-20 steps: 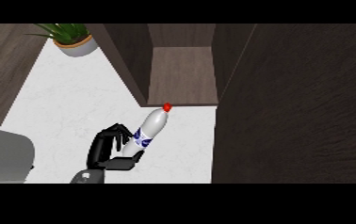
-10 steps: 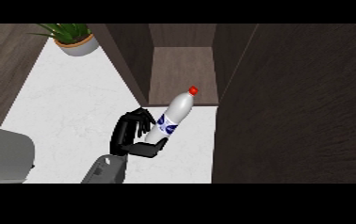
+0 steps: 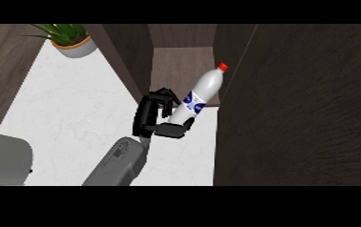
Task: Pick up the bottled water, place it into the cabinet and close the cabinet
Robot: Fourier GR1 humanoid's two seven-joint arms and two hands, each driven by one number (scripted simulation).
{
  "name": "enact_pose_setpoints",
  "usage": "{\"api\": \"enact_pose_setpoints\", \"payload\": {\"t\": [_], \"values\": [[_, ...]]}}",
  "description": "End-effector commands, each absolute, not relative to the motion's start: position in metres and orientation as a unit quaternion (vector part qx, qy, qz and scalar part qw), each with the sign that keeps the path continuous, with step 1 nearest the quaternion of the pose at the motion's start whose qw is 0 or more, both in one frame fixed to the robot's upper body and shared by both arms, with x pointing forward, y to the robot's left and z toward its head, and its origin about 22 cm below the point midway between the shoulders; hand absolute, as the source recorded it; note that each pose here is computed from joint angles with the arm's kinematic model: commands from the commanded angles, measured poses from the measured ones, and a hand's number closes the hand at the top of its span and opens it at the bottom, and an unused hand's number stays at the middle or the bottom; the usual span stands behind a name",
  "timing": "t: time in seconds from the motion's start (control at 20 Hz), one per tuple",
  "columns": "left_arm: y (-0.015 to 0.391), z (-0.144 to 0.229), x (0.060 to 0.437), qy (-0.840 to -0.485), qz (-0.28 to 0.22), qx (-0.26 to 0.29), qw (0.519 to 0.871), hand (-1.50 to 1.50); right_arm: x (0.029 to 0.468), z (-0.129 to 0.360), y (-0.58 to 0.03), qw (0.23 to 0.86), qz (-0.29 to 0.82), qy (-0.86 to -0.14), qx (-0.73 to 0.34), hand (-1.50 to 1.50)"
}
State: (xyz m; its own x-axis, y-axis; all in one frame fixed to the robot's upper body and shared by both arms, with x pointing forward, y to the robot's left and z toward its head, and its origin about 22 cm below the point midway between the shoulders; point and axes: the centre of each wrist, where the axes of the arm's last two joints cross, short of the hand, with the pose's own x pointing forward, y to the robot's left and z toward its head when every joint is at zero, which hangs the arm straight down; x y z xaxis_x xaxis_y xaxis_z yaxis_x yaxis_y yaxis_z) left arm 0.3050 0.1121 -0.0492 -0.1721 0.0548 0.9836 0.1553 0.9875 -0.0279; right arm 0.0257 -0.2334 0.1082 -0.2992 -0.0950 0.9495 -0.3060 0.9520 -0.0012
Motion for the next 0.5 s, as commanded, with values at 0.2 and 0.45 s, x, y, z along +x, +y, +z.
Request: {"api": "enact_pose_setpoints", "payload": {"t": [0.2,0.45], "values": [[0.076,0.003,0.355,-0.761,-0.039,-0.027,0.648,1.50,0.027,0.121,-0.238,0.547,0.065,-0.824,0.129,-1.50],[0.073,0.018,0.376,-0.745,-0.022,-0.017,0.666,1.50,0.017,0.116,-0.247,0.560,0.080,-0.814,0.131,-1.50]]}}
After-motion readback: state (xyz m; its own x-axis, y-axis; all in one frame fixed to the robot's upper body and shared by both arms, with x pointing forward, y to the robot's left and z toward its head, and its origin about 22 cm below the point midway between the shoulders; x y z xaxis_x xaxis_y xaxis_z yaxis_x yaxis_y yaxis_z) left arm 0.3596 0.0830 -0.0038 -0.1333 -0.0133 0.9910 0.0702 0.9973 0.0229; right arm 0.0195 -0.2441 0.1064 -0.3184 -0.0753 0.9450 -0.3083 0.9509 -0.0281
